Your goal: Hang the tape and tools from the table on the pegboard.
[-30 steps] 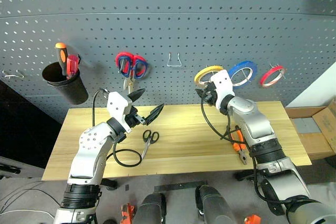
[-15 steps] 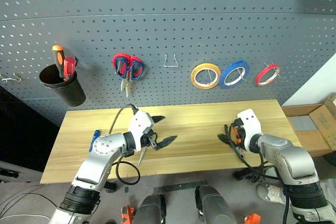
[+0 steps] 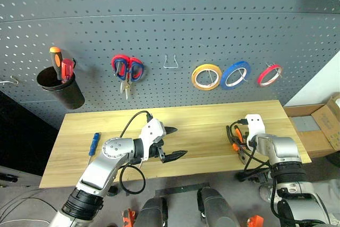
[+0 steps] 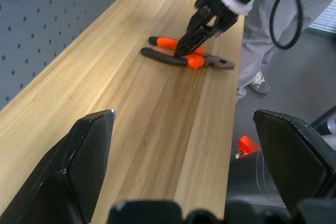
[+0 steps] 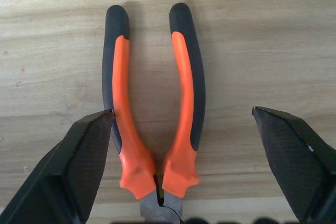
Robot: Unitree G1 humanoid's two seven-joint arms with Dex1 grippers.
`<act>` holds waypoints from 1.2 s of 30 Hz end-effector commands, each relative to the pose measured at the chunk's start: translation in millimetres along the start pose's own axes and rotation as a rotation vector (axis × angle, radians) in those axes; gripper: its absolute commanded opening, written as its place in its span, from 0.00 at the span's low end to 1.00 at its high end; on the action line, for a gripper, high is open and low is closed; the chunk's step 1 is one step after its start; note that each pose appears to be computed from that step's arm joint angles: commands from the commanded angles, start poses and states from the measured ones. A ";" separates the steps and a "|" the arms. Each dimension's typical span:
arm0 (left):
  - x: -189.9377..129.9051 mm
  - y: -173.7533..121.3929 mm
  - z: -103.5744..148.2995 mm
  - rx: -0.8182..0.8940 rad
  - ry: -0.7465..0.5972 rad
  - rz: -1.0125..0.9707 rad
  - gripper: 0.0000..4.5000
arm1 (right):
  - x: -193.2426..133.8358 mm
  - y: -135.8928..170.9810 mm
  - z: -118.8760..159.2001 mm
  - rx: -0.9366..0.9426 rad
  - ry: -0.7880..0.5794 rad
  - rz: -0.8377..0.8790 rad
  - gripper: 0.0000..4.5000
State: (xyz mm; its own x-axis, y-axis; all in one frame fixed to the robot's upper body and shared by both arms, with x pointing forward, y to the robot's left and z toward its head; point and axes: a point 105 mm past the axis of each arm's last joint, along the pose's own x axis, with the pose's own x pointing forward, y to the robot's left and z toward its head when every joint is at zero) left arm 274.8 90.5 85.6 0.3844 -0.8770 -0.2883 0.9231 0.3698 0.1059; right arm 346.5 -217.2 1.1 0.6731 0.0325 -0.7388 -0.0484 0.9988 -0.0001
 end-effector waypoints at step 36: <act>-22.8 12.7 9.8 0.029 -0.005 0.101 1.00 | 5.5 12.1 -15.4 -0.014 0.102 0.097 0.78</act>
State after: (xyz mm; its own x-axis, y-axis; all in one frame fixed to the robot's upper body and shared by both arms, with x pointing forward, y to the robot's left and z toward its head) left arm 277.8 113.1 89.1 0.4633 -0.8321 -0.3048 0.8853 0.4500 0.1173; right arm 339.9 -206.6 -11.7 0.5915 0.1042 -0.7995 -0.1124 0.9926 0.0462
